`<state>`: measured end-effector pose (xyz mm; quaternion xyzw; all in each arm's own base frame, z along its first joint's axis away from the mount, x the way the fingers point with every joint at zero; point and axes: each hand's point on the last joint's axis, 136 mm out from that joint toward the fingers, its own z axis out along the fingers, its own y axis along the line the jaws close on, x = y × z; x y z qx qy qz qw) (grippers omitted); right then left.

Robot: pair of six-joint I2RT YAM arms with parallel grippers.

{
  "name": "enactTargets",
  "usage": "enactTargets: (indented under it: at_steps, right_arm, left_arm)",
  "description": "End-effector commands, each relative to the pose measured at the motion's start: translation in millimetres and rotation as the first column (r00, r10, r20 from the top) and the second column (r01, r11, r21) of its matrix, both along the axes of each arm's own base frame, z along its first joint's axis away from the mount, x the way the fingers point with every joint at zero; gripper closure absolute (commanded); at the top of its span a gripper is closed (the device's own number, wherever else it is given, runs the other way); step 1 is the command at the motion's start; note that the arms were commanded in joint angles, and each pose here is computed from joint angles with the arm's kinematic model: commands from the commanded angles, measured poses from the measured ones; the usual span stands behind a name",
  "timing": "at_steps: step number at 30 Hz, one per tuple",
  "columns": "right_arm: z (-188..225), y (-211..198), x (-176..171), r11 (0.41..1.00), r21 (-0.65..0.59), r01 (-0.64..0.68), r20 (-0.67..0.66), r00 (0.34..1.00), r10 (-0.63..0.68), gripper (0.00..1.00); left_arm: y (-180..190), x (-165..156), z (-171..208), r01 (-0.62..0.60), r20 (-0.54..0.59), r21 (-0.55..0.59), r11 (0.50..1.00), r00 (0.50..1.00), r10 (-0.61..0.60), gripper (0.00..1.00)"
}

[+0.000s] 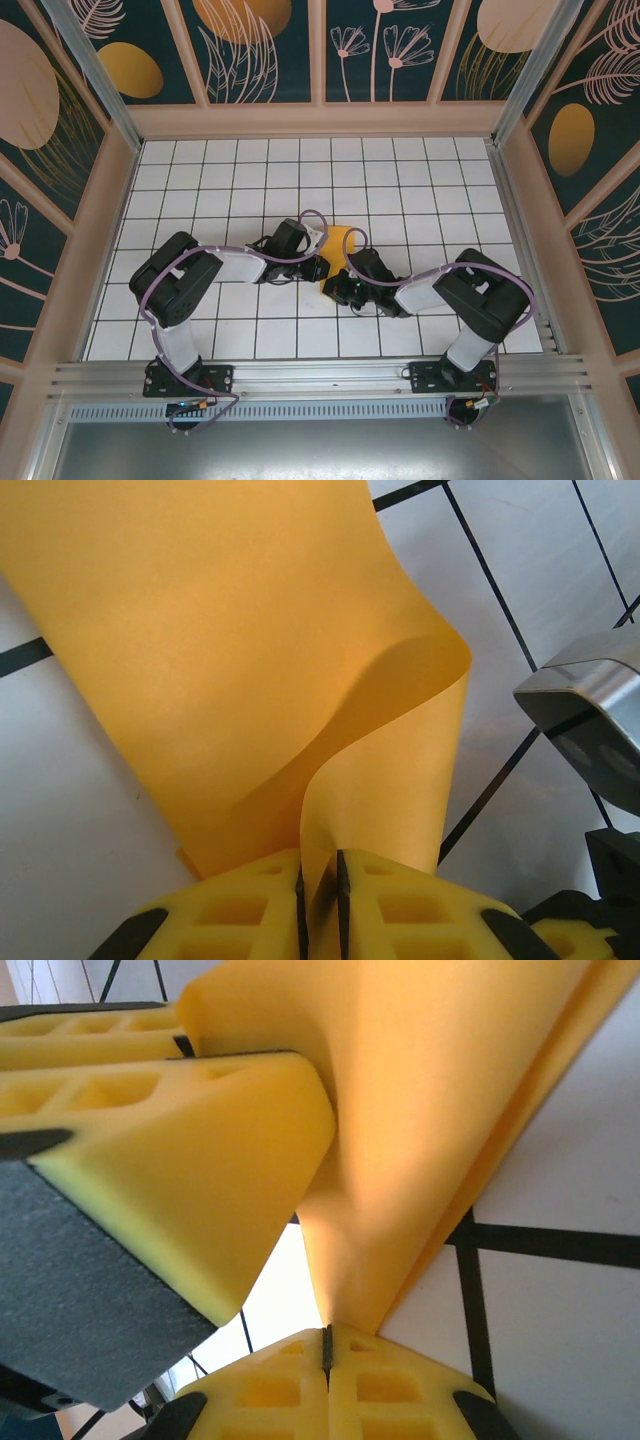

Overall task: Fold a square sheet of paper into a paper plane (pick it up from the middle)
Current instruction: Third fold the triangle at the center of the table.

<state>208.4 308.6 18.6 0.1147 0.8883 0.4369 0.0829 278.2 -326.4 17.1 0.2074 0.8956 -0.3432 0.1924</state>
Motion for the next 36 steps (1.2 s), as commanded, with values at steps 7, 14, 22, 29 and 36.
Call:
enactTargets:
  at_steps: [7, 14, 22, 29, 36]
  right_arm:
    - [13, -6, -2, 1.0, 0.004, 0.025, 0.028, 0.999, -0.025, 1.0]
    - [27, 9, 7, 0.998, 0.07, 0.008, 0.057, 0.998, -0.012, 1.0]
    - [-5, 3, 3, 1.0, 0.0, 0.024, -0.012, 1.0, -0.024, 1.0]
    - [7, 1, 0, 1.0, 0.004, -0.008, 0.003, 1.0, 0.008, 1.0]
    - [28, -28, 21, 0.998, 0.014, 0.055, 0.065, 0.996, -0.056, 1.0]
  left_arm:
    - [6, -21, -31, 0.048, -0.102, 0.06, 0.997, 0.994, -0.042, 0.8]
    - [5, -20, -30, 0.05, -0.105, 0.058, 0.997, 0.994, -0.043, 0.8]
    - [4, -20, -30, 0.054, -0.106, 0.057, 0.997, 0.993, -0.047, 0.81]
    - [6, -21, -32, 0.051, -0.108, 0.066, 0.997, 0.993, -0.043, 0.8]
    - [6, -19, -31, 0.047, -0.105, 0.069, 0.996, 0.994, -0.039, 0.8]
